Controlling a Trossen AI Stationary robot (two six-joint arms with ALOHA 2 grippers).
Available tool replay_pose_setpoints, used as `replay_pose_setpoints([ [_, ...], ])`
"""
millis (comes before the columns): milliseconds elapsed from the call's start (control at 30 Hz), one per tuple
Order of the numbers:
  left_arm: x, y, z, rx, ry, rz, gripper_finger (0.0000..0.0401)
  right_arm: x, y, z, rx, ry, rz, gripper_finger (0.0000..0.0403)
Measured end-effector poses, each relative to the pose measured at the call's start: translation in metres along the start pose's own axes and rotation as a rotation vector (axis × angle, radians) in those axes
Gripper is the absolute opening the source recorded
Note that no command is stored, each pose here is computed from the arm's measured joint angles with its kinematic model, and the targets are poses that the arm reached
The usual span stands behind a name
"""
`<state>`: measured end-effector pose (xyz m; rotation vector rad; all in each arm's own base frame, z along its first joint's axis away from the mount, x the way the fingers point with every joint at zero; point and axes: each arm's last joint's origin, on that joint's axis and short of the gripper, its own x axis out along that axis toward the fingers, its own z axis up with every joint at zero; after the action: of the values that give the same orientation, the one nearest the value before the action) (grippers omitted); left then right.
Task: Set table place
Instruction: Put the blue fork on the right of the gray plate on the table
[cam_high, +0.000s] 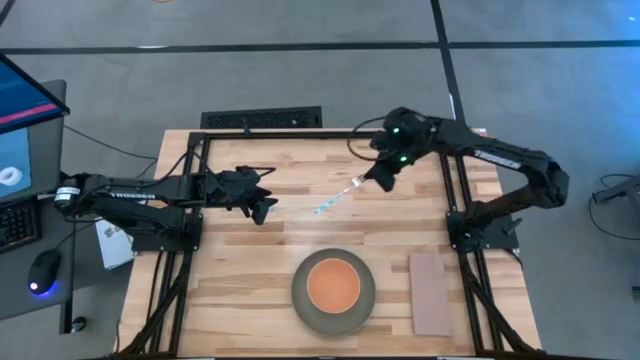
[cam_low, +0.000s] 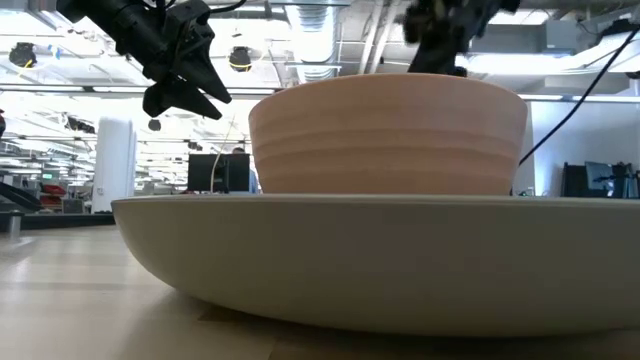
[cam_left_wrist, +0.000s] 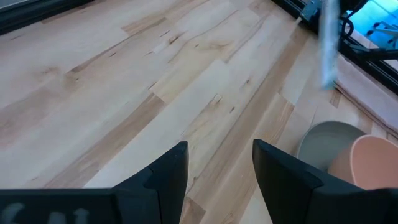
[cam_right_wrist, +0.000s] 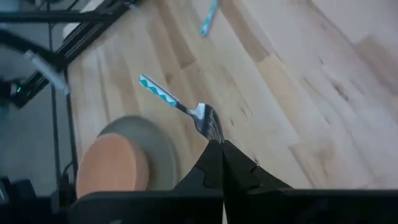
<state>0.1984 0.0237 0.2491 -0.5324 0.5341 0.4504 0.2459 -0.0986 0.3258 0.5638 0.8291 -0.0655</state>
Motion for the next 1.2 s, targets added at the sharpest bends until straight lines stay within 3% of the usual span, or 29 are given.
replay_pose_setpoints([
  [267, 0.0, 0.0, 0.0, 0.0, 0.0, 0.0, 0.0169, -0.053, 0.024, -0.015, -0.134, 0.141, -0.009, 0.001],
  [567, 0.0, 0.0, 0.0, 0.0, 0.0, 0.0, 0.0169, -0.06, 0.04, -0.051, -0.254, 0.458, 0.044, 0.001],
  [833, 0.0, 0.0, 0.0, 0.0, 0.0, 0.0, 0.0169, -0.042, 0.064, -0.067, -0.42, 0.541, 0.152, 0.001],
  [967, 0.0, 0.0, 0.0, 0.0, -0.001, 0.0, 0.0169, -0.019, 0.067, -0.076, -0.426, 0.54, 0.192, 0.001],
  [1200, 0.0, 0.0, 0.0, 0.0, 0.0, 0.0, 0.0169, 0.019, 0.068, -0.099, -0.383, 0.557, 0.36, 0.001],
])
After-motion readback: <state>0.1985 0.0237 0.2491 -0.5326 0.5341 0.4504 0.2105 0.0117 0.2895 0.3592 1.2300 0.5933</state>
